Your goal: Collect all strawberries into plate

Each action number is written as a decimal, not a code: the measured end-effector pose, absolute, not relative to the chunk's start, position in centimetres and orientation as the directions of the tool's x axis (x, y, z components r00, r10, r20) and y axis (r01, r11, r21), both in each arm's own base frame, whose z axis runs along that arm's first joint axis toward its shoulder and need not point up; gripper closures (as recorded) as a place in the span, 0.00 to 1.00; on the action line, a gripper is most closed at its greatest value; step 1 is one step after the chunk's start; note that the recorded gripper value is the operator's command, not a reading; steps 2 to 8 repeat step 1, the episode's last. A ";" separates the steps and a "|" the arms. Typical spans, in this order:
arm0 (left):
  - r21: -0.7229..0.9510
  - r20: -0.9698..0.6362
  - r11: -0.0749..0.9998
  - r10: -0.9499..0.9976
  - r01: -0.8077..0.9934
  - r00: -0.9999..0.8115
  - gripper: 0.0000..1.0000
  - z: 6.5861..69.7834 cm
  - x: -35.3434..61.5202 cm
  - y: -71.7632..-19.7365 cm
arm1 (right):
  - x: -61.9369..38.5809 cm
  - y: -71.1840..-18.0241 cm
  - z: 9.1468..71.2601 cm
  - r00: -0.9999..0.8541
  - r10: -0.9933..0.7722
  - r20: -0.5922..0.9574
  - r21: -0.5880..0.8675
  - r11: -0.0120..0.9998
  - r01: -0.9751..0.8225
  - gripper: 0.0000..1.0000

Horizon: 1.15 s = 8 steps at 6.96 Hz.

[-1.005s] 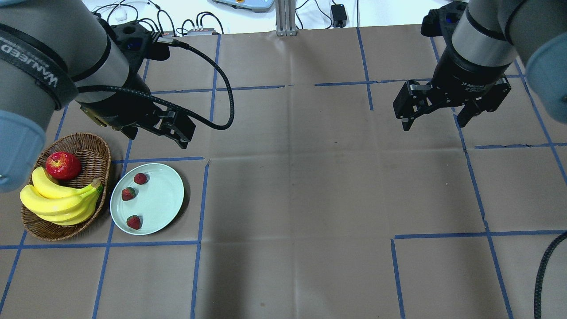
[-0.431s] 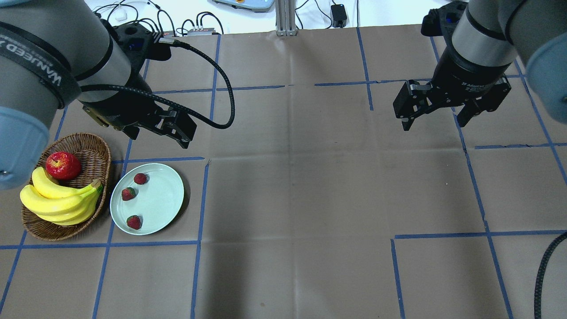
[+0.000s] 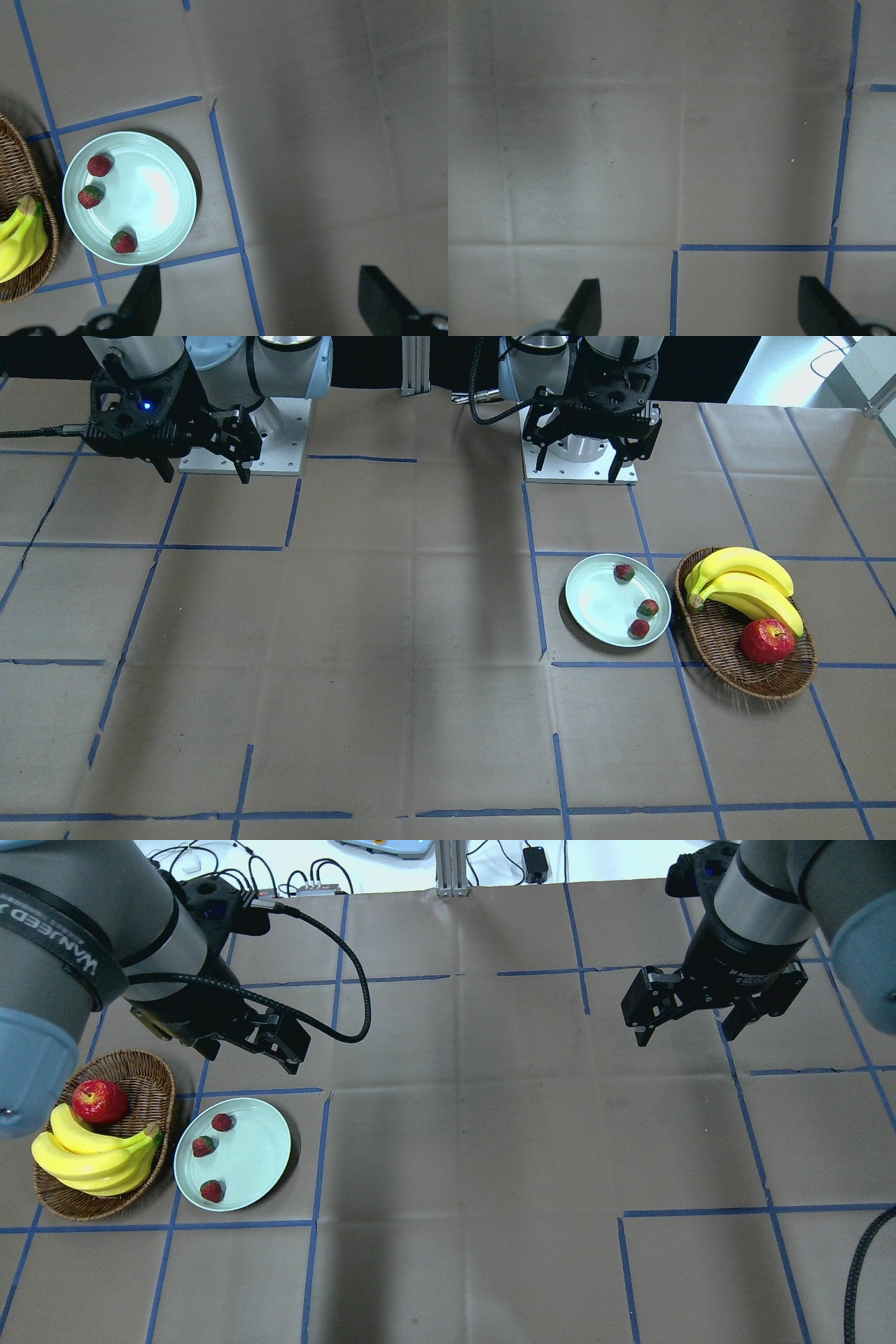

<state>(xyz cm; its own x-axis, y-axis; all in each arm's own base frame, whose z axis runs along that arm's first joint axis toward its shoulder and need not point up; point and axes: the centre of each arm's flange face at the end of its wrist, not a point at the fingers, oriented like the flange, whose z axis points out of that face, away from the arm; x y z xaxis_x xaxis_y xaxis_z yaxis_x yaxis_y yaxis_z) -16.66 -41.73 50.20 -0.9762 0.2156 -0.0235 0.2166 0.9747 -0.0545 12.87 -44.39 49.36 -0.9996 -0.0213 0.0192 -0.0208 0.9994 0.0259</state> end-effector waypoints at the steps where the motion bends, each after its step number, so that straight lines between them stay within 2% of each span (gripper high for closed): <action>1: -0.051 -0.024 0.975 0.218 0.219 -0.976 0.00 50.1 -16.6 -41.7 | 12.9 -44.4 49.4 -1.000 -0.021 0.019 0.026 0.999 -0.021 0.00; 8: -0.051 -0.024 0.975 0.218 0.219 -0.976 0.00 50.1 -16.6 -41.7 | 12.9 -44.4 49.4 -1.000 -0.021 0.019 0.026 0.999 -0.021 0.00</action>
